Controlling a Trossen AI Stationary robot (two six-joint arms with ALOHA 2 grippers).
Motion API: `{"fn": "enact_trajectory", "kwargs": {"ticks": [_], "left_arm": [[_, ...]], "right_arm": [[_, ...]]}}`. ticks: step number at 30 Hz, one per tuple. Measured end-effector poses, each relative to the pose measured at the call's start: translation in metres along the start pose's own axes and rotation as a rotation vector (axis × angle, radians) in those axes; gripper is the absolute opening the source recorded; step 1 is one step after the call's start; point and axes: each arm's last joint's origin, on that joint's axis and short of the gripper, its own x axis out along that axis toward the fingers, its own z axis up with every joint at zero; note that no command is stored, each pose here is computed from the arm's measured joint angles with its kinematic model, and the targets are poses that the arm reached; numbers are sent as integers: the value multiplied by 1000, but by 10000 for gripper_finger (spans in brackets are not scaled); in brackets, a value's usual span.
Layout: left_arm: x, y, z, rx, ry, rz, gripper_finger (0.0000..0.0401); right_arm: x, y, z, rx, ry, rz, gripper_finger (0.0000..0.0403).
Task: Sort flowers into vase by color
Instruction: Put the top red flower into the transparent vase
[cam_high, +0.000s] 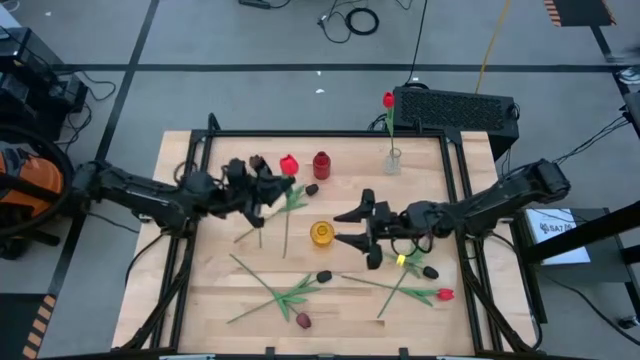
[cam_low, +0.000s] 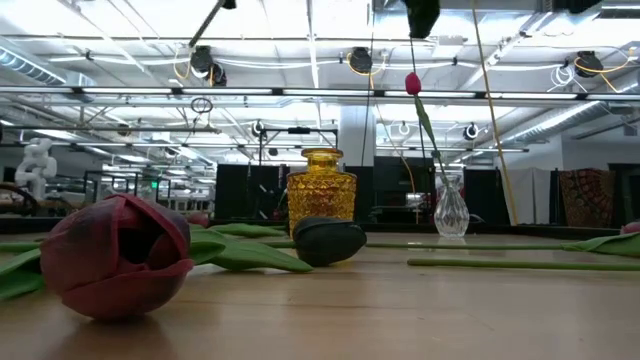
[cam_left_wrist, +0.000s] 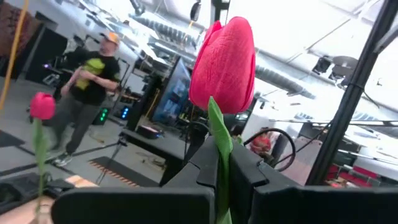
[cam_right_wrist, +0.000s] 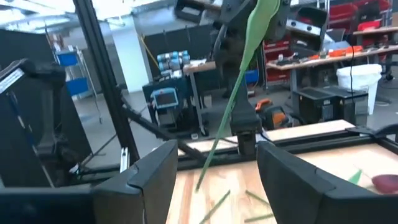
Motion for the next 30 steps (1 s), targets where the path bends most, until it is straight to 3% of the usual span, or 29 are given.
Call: {"fn": "enact_trajectory", "kwargs": {"ticks": [7,14,21,30], "left_arm": [[19,2,-36,24,-63,-31,15],[43,0,-56,54,-42,-50,15],[56,-5,-62,57,-21,-129,15],[56,-7,-61,47,-18,-139,15]], "right_arm": [[21,0,-17,-3,-18,2,212],[39,4,-19,-26,18,-7,212],[40,5,-19,-40,26,-13,212],[36,9,-16,-51,57,5,212]]}}
